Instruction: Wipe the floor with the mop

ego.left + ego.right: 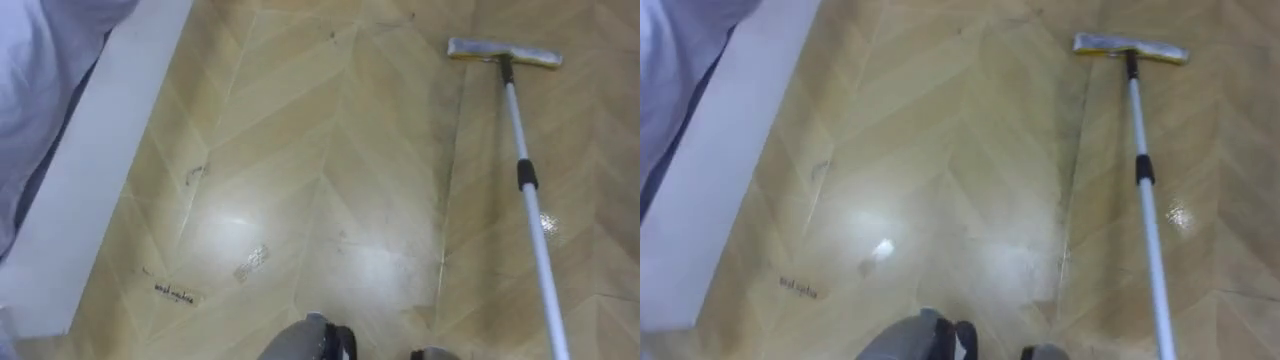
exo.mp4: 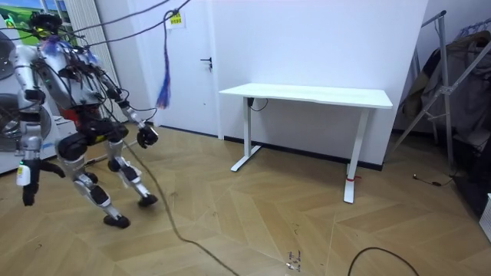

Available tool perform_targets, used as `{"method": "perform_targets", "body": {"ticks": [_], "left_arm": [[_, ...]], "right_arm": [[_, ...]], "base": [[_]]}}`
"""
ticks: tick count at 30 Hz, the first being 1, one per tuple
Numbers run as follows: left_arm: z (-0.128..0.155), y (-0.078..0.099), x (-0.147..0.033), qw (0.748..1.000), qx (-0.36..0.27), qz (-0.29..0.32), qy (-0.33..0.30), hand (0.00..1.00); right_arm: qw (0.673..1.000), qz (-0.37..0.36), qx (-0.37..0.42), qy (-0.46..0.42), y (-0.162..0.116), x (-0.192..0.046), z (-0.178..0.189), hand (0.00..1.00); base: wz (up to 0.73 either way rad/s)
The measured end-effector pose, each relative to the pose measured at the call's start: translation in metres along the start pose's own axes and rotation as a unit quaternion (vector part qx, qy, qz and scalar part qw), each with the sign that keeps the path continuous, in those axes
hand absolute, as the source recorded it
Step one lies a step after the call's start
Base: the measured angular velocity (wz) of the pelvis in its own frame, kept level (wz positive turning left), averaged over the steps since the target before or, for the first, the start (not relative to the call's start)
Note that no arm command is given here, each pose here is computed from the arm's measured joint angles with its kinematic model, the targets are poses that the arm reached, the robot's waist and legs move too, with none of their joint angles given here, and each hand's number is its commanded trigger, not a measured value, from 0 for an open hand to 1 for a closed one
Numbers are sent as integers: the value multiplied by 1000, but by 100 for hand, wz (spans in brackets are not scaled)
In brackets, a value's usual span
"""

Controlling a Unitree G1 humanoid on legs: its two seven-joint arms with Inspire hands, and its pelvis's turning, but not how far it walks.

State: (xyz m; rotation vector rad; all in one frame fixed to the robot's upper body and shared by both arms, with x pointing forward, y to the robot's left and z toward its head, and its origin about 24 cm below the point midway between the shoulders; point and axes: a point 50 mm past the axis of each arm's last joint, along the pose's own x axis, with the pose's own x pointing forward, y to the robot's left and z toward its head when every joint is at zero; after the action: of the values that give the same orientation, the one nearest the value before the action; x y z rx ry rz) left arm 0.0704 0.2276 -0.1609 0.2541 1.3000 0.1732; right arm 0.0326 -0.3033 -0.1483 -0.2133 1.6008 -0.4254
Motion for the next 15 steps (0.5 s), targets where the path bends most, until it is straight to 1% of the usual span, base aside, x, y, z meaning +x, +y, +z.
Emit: {"method": "perform_targets", "body": {"ticks": [2, 4, 6, 8, 10, 11, 12, 13, 15], "left_arm": [[-1, -5, 0, 1000, -1, -6, 3, 0], [-3, -9, -1, 1000, -2, -6, 14, 0], [-5, -9, -1, 1000, -2, 2, 22, 0], [-6, -5, -1, 1000, -4, 13, 26, 0], [-5, 5, -1, 999, -13, 36, 29, 0], [-5, 8, -1, 999, -7, 40, 27, 0], [-4, 12, -1, 999, -1, 45, 24, 0], [-7, 14, -1, 999, 0, 46, 25, 0], [-11, 11, -4, 999, 3, 39, 20, 0]], "right_arm": [[1000, 4, -9, -7, 12, -1, 5, 100], [1000, 7, -13, -22, 21, -6, 25, 100], [999, -1, -20, -35, 18, -10, 44, 100], [998, -10, -15, -55, 10, -18, 69, 100], [994, -15, -2, -107, 0, -33, 110, 100], [992, -15, 2, -124, -2, -38, 122, 100], [986, -12, 7, -164, -4, -50, 145, 100], [980, -7, 10, -199, -5, -60, 163, 100], [968, 11, 23, -248, -6, -76, 188, 100]], "base": [[-57], [-42], [-11], [20], [34], [27], [0], [0], [13]]}}
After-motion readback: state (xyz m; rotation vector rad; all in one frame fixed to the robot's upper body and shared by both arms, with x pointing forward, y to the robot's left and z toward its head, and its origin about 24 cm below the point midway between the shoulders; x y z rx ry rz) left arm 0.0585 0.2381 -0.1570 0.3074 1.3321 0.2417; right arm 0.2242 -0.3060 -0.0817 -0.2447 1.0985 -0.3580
